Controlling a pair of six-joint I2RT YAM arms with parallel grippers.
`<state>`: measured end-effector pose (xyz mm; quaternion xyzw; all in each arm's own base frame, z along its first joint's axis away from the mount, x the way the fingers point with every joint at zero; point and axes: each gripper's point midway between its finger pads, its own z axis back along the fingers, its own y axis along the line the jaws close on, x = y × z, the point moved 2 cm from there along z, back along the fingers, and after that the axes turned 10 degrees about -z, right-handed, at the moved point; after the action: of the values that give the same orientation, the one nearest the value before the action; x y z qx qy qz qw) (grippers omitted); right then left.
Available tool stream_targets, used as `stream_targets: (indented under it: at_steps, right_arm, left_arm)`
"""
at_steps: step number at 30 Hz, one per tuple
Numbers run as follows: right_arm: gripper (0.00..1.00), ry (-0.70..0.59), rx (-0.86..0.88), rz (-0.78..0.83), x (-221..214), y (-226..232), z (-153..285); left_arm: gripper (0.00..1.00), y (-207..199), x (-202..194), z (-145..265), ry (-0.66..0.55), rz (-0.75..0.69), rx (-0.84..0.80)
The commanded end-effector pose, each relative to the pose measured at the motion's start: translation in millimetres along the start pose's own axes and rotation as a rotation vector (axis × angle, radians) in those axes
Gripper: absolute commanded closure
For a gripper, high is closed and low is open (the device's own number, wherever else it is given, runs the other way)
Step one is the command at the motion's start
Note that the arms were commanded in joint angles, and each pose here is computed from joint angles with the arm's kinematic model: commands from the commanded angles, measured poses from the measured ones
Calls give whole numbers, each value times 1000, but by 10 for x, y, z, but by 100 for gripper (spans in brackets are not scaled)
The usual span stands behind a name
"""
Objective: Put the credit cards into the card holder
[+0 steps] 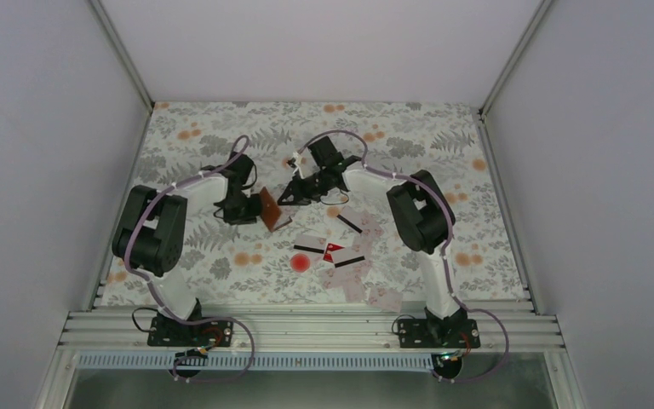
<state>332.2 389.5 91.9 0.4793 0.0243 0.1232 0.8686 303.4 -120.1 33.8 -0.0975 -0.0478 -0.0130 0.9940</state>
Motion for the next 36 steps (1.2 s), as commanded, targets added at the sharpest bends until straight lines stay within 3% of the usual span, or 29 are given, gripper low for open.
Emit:
stream_targets:
  at_steps: [1, 12, 18, 31, 36]
  right_arm:
    - [96, 8, 55, 48, 23, 207, -84]
    - [96, 8, 53, 50, -4, 228, -143]
    - [96, -22, -63, -12, 65, -146, -239]
    - [96, -9, -100, -54, 131, -501, -470]
    - [96, 13, -151, -82, 32, -736, -546]
  left_arm:
    - [94, -94, 124, -151, -22, -31, -111]
    - [94, -568, 425, -280, -53, -114, -445]
    - [94, -553, 446, -282, -37, -138, -426]
    - [94, -444, 68, -204, 25, -122, -409]
    - [93, -457, 234, 335, -67, -144, -343]
